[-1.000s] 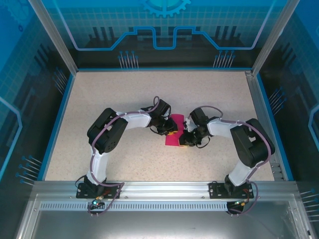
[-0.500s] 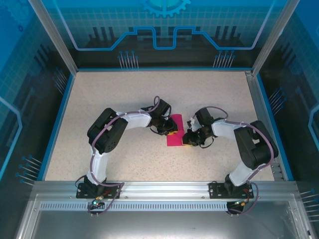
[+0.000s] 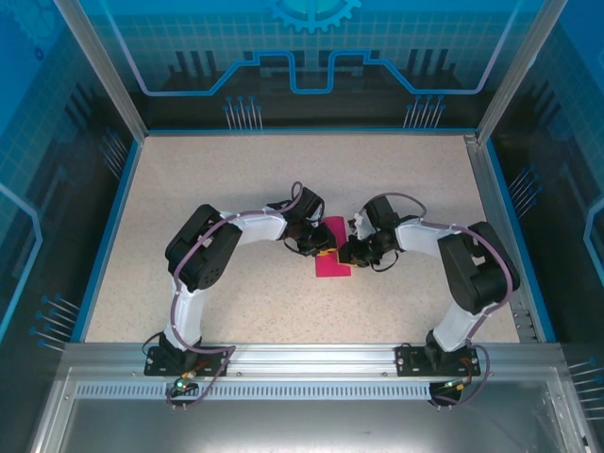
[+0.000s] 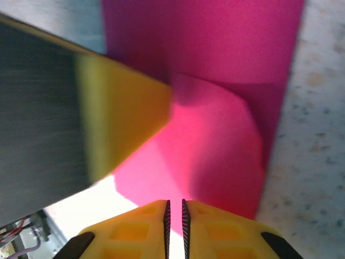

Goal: Fold a paper plane with a square sheet of paper (pick it up from the middle)
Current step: Fold the triangle a second time at the center of the table.

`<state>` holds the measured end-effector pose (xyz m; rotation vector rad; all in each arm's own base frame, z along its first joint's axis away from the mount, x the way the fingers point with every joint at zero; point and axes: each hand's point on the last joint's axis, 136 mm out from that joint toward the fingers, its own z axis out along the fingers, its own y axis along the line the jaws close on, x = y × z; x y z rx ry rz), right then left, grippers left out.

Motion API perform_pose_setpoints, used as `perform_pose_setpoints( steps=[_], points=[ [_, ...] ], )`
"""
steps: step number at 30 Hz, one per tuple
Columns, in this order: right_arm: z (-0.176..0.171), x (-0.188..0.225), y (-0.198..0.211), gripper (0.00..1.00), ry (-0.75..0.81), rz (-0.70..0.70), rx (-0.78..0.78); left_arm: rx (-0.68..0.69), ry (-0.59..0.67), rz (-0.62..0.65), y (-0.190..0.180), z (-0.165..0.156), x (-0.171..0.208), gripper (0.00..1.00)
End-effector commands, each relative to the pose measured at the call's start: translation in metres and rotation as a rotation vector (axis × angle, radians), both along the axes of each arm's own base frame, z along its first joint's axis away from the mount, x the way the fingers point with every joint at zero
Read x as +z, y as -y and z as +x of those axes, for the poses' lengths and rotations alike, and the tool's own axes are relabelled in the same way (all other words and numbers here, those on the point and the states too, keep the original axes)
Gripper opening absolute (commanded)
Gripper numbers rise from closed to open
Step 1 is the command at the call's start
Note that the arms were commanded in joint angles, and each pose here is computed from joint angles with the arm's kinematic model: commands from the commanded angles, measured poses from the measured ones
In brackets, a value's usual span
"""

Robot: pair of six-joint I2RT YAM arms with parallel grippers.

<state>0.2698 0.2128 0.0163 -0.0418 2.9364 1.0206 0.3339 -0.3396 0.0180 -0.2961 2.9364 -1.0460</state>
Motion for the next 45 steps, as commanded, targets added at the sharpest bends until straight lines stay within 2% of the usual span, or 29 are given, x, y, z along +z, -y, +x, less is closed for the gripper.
perform_pose_setpoints(
  steps=[1, 10, 18, 22, 27, 33, 40, 45],
  points=[
    [-0.013, -0.026, 0.01, 0.15, -0.059, -0.089, 0.006, -0.001, -0.04, 0.049, -0.007, -0.005, -0.014, 0.2],
    [-0.025, -0.042, 0.021, 0.12, -0.088, -0.139, 0.012, -0.009, -0.022, 0.02, -0.002, -0.001, -0.004, 0.24],
    [-0.026, -0.042, 0.023, 0.12, -0.087, -0.149, 0.012, -0.035, 0.048, -0.113, 0.018, 0.007, 0.034, 0.32],
    [-0.026, -0.04, 0.024, 0.11, -0.086, -0.151, 0.012, -0.042, 0.055, -0.151, 0.023, 0.008, 0.036, 0.34],
    [-0.026, -0.039, 0.024, 0.11, -0.082, -0.152, 0.014, -0.012, 0.03, -0.088, 0.012, 0.006, 0.01, 0.33],
    [-0.029, -0.042, 0.026, 0.11, -0.089, -0.162, 0.013, 0.054, -0.009, 0.045, -0.018, 0.0, -0.02, 0.32],
    [-0.03, -0.043, 0.027, 0.11, -0.094, -0.165, 0.012, 0.094, -0.028, 0.077, -0.037, 0.003, -0.029, 0.31],
    [-0.031, -0.042, 0.028, 0.11, -0.09, -0.17, 0.015, 0.102, -0.012, 0.071, -0.041, 0.008, -0.02, 0.31]
  ],
)
